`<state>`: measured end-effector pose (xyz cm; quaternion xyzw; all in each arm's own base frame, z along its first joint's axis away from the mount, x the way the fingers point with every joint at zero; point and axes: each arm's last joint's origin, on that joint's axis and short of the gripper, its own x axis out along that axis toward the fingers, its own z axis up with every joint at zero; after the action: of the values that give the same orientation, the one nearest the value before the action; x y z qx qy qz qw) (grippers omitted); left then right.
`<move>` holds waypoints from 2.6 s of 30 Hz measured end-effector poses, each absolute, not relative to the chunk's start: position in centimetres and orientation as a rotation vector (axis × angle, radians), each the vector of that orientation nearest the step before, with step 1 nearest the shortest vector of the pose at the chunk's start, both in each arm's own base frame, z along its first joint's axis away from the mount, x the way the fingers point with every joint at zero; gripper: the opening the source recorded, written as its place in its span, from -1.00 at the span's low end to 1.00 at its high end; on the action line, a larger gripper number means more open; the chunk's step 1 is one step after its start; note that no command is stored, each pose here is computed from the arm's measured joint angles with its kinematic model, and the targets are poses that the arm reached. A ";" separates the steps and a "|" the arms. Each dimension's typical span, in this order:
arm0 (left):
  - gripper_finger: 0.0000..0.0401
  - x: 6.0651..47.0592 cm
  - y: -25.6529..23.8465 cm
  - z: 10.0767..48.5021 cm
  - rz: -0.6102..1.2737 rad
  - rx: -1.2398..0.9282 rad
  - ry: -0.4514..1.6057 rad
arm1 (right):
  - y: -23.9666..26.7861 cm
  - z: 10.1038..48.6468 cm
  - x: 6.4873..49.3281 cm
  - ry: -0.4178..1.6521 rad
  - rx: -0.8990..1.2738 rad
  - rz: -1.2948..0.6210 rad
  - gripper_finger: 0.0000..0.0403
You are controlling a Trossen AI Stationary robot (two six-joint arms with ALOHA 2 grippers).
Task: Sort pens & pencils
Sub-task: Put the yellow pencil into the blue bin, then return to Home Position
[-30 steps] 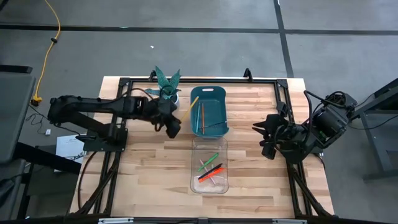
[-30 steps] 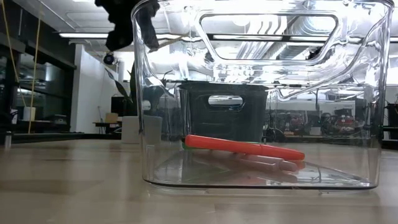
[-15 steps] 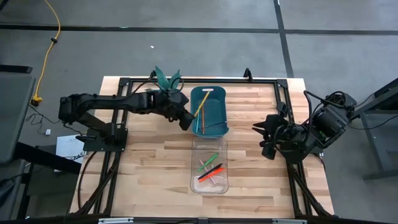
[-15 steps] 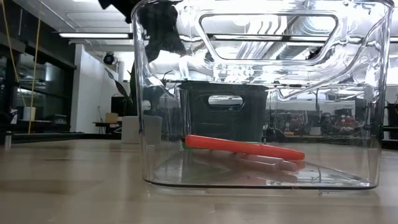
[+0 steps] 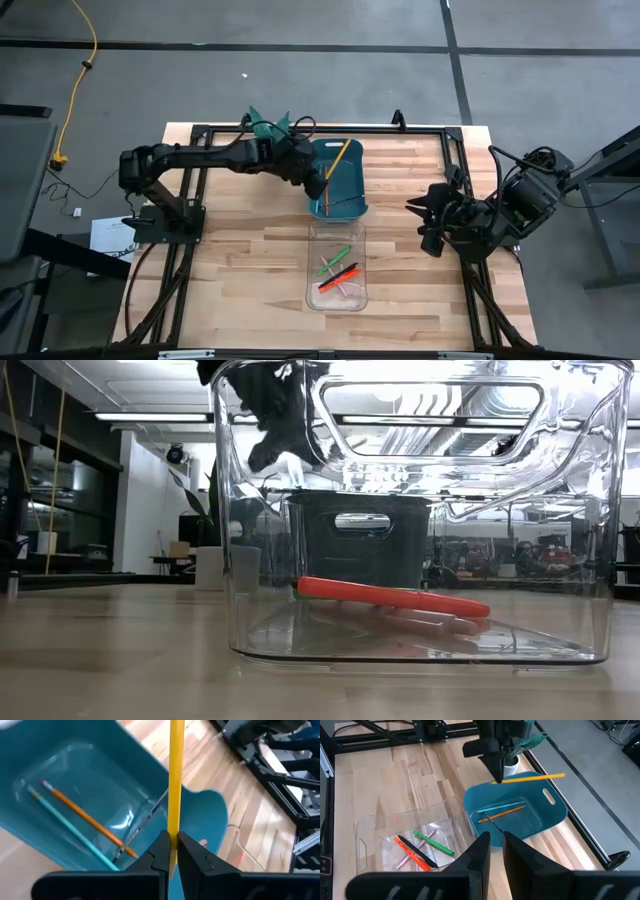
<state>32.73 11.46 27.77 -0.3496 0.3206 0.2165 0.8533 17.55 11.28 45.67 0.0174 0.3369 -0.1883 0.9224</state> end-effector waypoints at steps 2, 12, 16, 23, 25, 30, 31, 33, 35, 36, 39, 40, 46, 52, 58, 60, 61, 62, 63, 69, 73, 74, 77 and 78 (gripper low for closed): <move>-0.94 32.9 11.5 27.4 0.464 -0.758 0.684 | 11.3 45.7 17.5 0.692 0.036 -0.387 -0.80; -0.94 32.5 12.5 25.9 0.517 -0.847 0.773 | 11.3 45.7 17.5 0.689 0.034 -0.389 -0.80; -0.94 32.7 12.8 25.7 0.510 -0.873 0.765 | 11.3 45.7 17.6 0.688 0.030 -0.390 -0.80; -0.87 33.0 12.9 25.0 0.491 -0.890 0.783 | 11.3 45.7 17.5 0.687 0.030 -0.391 -0.80; -0.78 33.1 12.9 25.1 0.493 -0.878 0.768 | 11.3 45.7 17.5 0.687 0.031 -0.392 -0.80; -0.49 33.3 13.0 25.2 0.481 -0.883 0.743 | 11.3 45.7 17.5 0.688 0.031 -0.391 -0.80; -0.44 33.3 13.0 25.2 0.476 -0.883 0.744 | 11.3 45.7 17.5 0.687 0.031 -0.392 -0.80; -0.35 33.3 13.0 25.3 0.464 -0.872 0.747 | 11.3 45.7 17.6 0.687 0.031 -0.391 -0.80; -0.29 33.3 13.0 25.3 0.444 -0.839 0.752 | 11.3 45.7 17.6 0.688 0.031 -0.391 -0.80; -0.28 33.4 12.9 25.3 0.423 -0.817 0.752 | 11.3 45.7 17.6 0.688 0.031 -0.391 -0.80; -0.25 33.4 12.1 26.4 0.308 -0.727 0.731 | 11.3 45.7 17.6 0.688 0.028 -0.390 -0.80; -0.25 33.5 11.5 27.2 0.272 -0.690 0.708 | 11.3 45.7 17.5 0.688 0.028 -0.389 -0.80; -0.24 32.2 8.0 34.0 0.136 -0.479 0.474 | 11.3 45.7 17.6 0.682 0.032 -0.386 -0.80; -0.24 26.9 4.4 41.6 0.103 -0.286 0.224 | 10.8 46.7 16.5 0.615 0.122 -0.358 -0.80; -0.24 19.2 1.3 46.2 0.079 -0.153 0.046 | 9.8 49.9 13.6 0.342 0.256 -0.309 -0.80; -0.24 16.9 0.5 46.9 0.088 -0.110 0.014 | 9.4 51.3 12.6 0.237 0.297 -0.291 -0.80; -0.24 15.7 0.2 47.2 0.094 -0.089 0.001 | 9.2 51.9 12.2 0.194 0.311 -0.273 -0.80; -0.24 14.6 -0.1 47.4 0.097 -0.067 -0.005 | 9.1 52.6 11.8 0.154 0.319 -0.253 -0.80; -0.24 13.7 -0.4 47.5 0.104 -0.041 -0.012 | 9.1 53.2 11.5 0.120 0.320 -0.228 -0.80; -0.24 10.4 -1.4 46.2 0.103 0.076 -0.012 | 9.1 56.3 10.3 -0.047 0.229 -0.090 -0.80; -0.24 9.6 -2.0 43.1 0.083 0.084 -0.066 | 8.7 58.7 8.7 -0.213 0.209 0.092 -0.80; -0.24 9.3 -2.0 42.3 0.076 0.078 -0.102 | 8.7 59.1 8.4 -0.247 0.193 0.135 -0.80; -0.24 8.4 -2.2 39.8 0.033 0.050 -0.239 | 8.6 59.7 7.7 -0.305 0.150 0.196 -0.80; -0.24 8.1 -2.3 38.9 0.017 0.044 -0.267 | 8.6 59.8 7.5 -0.309 0.143 0.205 -0.80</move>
<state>8.15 -2.25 38.88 0.0218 -0.1329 0.0086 0.9909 7.52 8.56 59.77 0.0710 -0.1535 0.1020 0.9803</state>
